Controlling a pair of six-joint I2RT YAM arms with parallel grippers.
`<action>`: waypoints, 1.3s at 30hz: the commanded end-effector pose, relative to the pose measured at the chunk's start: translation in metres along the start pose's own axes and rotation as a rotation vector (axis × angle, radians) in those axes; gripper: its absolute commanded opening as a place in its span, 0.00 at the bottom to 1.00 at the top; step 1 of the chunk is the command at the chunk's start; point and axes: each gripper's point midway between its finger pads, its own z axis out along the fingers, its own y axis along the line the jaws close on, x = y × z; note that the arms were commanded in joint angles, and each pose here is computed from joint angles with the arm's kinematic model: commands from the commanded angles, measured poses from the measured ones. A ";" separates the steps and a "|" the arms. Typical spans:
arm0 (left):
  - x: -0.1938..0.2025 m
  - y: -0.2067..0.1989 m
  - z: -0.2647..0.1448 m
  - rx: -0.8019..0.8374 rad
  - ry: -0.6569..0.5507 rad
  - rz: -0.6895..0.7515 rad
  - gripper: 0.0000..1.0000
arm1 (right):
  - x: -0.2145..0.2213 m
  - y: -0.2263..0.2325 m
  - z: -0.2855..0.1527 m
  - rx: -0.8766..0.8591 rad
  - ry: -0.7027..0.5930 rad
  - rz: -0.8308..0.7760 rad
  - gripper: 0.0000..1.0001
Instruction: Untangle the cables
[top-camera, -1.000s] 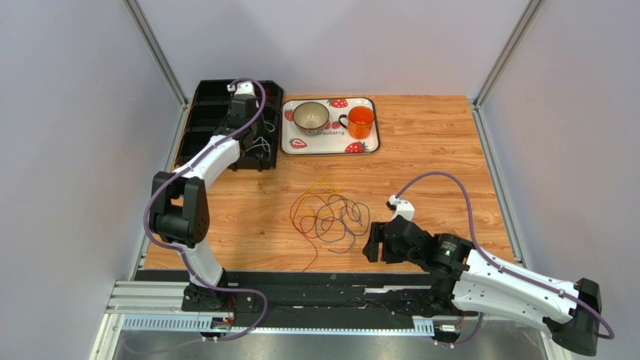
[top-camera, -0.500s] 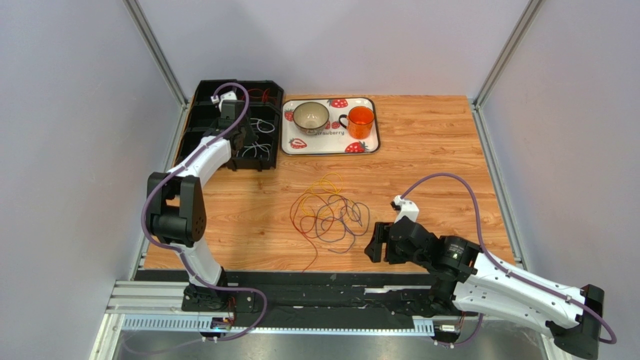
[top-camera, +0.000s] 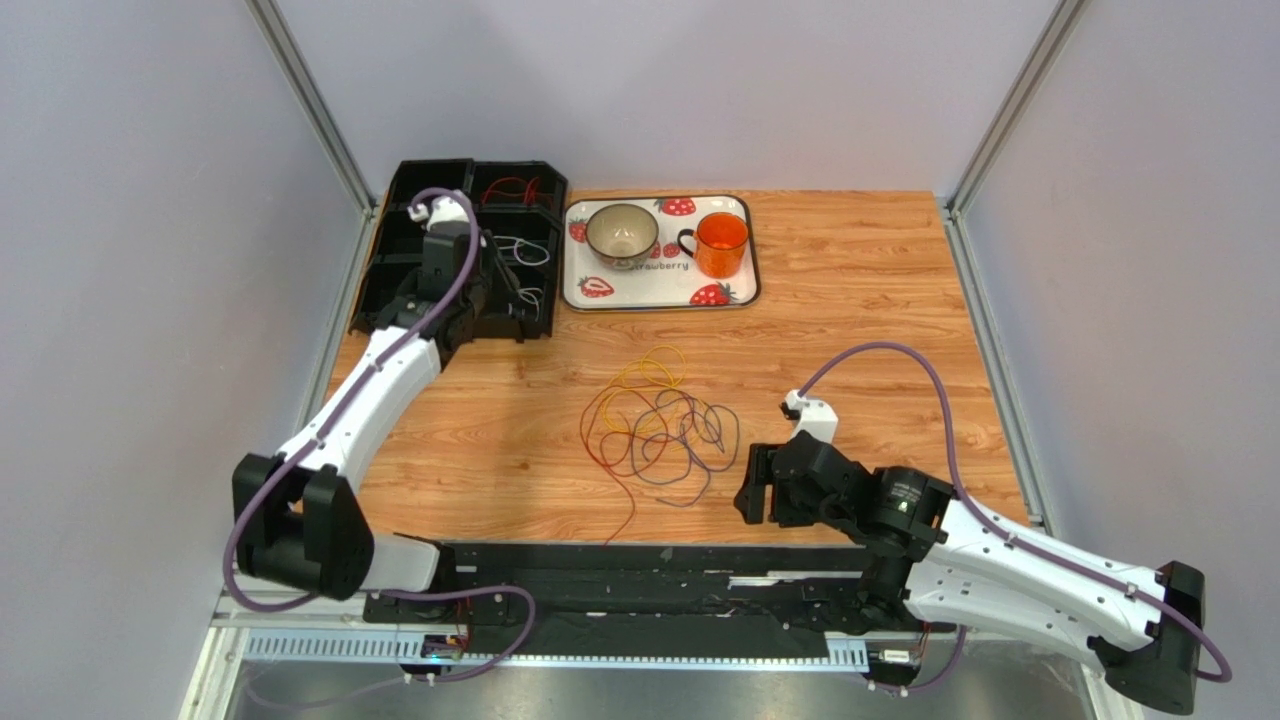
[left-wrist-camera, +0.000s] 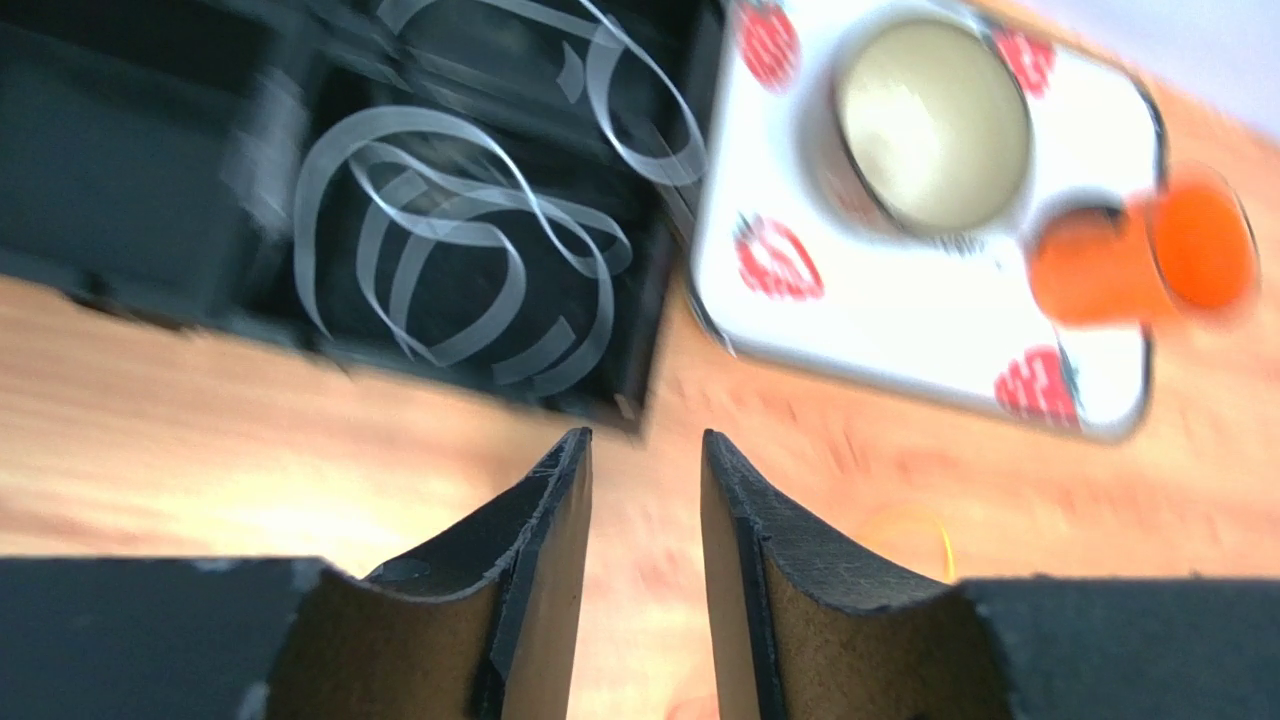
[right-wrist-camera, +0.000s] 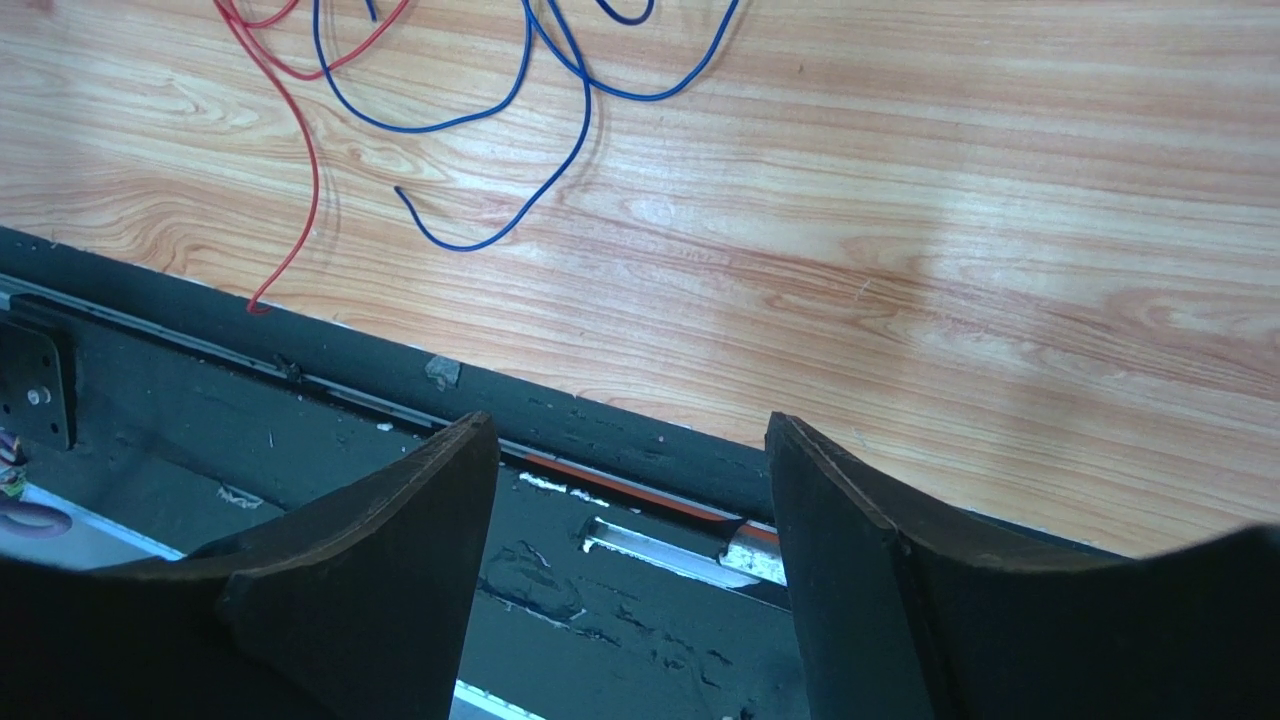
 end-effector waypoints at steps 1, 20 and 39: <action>0.051 -0.023 -0.025 0.112 0.090 0.065 0.40 | -0.025 0.018 -0.004 -0.010 -0.063 0.004 0.70; 0.211 -0.093 -0.051 0.507 0.276 0.304 0.31 | -0.074 0.045 0.051 0.188 -0.077 -0.202 0.71; 0.226 -0.097 -0.041 0.467 0.326 0.335 0.28 | -0.102 0.043 0.111 0.200 0.009 -0.180 0.42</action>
